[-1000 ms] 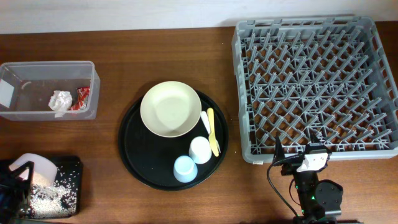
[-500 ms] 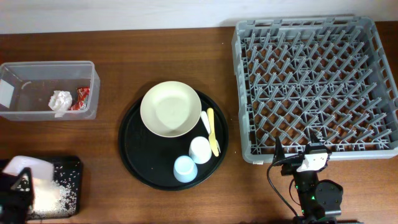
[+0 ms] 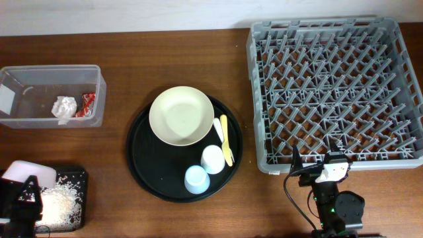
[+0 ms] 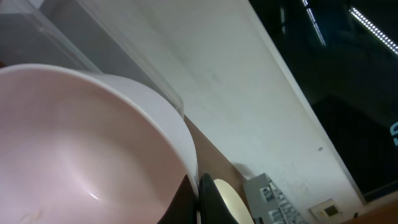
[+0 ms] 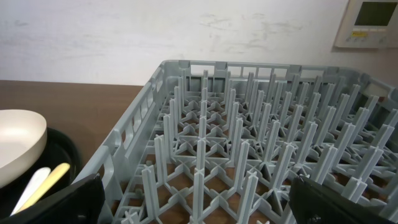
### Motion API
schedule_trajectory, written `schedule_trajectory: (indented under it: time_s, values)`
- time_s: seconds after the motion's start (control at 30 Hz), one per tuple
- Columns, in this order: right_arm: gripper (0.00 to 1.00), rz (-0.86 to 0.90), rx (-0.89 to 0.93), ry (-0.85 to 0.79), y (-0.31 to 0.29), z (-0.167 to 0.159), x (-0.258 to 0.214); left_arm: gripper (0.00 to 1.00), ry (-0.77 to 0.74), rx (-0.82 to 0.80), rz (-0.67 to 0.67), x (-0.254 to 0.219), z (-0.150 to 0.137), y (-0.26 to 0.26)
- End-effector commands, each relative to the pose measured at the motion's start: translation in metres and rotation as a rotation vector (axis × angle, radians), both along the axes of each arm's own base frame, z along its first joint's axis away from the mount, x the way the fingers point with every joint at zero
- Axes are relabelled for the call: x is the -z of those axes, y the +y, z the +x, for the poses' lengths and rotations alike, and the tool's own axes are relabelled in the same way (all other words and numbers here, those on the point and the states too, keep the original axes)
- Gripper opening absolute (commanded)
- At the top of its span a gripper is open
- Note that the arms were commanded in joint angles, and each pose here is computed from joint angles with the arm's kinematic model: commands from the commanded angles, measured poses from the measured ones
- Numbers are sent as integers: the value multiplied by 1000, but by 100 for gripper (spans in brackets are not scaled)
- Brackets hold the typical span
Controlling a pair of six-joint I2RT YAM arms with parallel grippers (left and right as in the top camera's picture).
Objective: Sort waste into correct bins and load items into the dishwasher rack
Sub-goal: 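Tip the pink bowl over the black tray, pouring out the rice, then set the empty pink bowl back on the round tray, retract left arm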
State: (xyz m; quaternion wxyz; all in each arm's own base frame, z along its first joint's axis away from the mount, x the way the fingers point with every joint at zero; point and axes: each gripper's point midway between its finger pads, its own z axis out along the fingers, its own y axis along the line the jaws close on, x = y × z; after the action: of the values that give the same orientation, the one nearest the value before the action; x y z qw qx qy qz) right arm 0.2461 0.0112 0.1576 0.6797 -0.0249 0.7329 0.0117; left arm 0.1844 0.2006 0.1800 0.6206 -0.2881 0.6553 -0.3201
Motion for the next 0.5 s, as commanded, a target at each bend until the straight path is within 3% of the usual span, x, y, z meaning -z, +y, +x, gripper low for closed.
schedule_trajectory:
  time_s: [0.0, 0.1, 0.13, 0.37, 0.47]
  values:
    - [98, 7, -1, 5, 1, 0, 2, 1, -29, 33, 24, -3, 7, -4]
    - [98, 7, -1, 5, 1, 0, 2, 4, 33, 76, -20, 9, 18, -3]
    - [98, 7, -1, 5, 1, 0, 2, 3, -21, 84, -71, 0, 18, -4]
    - [98, 7, -1, 5, 1, 0, 2, 1, 14, 83, -155, 0, 20, -1]
    - [98, 7, -1, 5, 1, 0, 2, 1, 140, 152, -233, -4, 45, -4]
